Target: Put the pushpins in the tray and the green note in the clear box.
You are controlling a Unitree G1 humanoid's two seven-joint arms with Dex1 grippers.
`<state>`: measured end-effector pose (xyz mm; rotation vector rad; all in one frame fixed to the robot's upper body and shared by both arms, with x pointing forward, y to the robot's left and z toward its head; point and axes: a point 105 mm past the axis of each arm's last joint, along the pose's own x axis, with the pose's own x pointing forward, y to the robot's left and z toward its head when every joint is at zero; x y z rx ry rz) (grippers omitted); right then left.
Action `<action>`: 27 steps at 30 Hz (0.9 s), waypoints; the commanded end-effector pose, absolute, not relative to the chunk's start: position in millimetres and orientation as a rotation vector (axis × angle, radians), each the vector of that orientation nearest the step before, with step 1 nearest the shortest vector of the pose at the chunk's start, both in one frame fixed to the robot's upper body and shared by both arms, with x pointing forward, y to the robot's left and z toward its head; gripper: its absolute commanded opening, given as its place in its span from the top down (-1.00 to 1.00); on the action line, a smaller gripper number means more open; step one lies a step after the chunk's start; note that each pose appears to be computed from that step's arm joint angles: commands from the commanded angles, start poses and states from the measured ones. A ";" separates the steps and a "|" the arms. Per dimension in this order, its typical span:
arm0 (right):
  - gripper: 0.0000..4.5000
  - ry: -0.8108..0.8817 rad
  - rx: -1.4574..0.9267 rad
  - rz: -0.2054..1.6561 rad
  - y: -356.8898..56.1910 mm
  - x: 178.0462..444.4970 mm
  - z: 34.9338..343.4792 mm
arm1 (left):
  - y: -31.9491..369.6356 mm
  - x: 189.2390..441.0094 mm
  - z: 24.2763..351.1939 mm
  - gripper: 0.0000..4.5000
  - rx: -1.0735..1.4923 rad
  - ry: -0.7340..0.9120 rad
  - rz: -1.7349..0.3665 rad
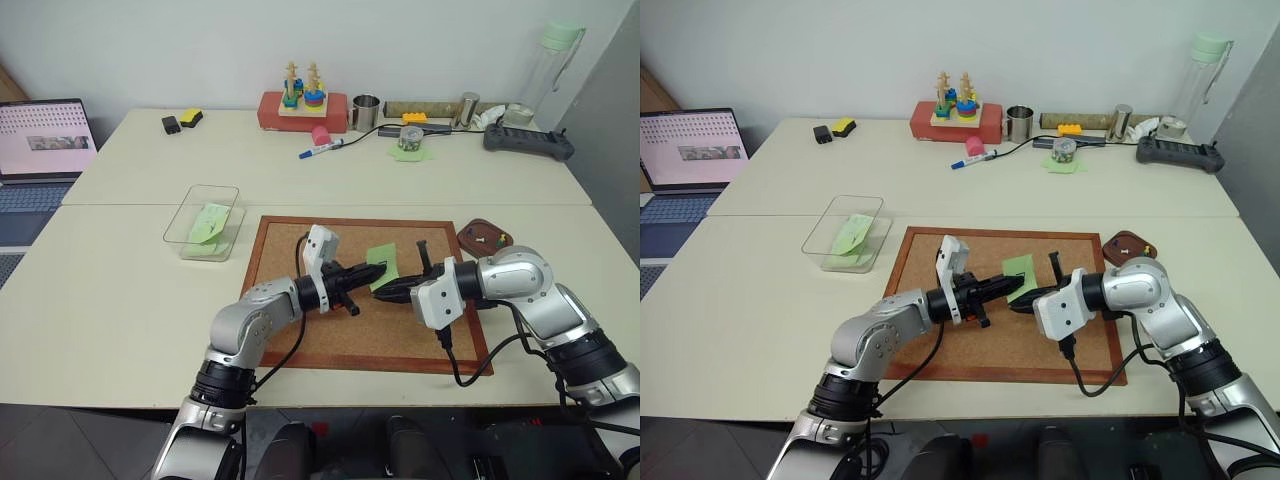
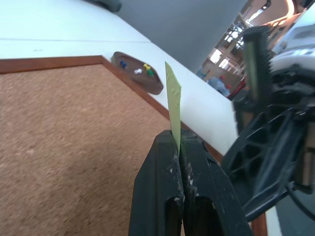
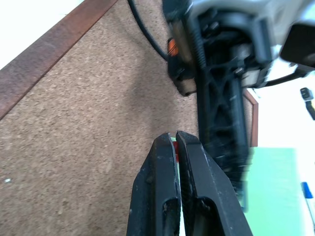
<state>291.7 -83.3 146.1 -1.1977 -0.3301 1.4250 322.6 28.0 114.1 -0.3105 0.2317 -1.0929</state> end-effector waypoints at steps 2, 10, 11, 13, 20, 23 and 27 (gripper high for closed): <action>1.00 -0.423 -1.154 1.328 -84.2 294.1 179.2 | 36.7 337.9 113.8 0.99 -0.276 0.183 -0.993; 1.00 -0.224 -0.903 0.992 -149.4 324.2 204.4 | 37.6 338.5 133.3 0.99 -0.306 0.097 -0.980; 1.00 -0.176 -0.869 0.899 -166.9 333.9 205.1 | 38.0 336.1 141.1 0.99 -0.314 0.072 -0.988; 1.00 -0.091 -0.812 0.758 -194.7 347.6 202.3 | 39.5 332.1 152.0 0.99 -0.316 0.037 -0.998; 1.00 0.168 -0.547 0.339 -269.1 388.7 160.7 | 47.8 320.5 163.0 0.99 -0.254 -0.005 -0.991; 1.00 0.216 -0.487 0.284 -277.5 396.9 150.3 | 47.2 318.7 163.7 0.99 -0.245 -0.006 -0.992; 0.80 0.235 -0.444 0.267 -279.7 400.8 145.2 | 46.3 316.5 165.3 1.00 -0.246 -0.010 -0.993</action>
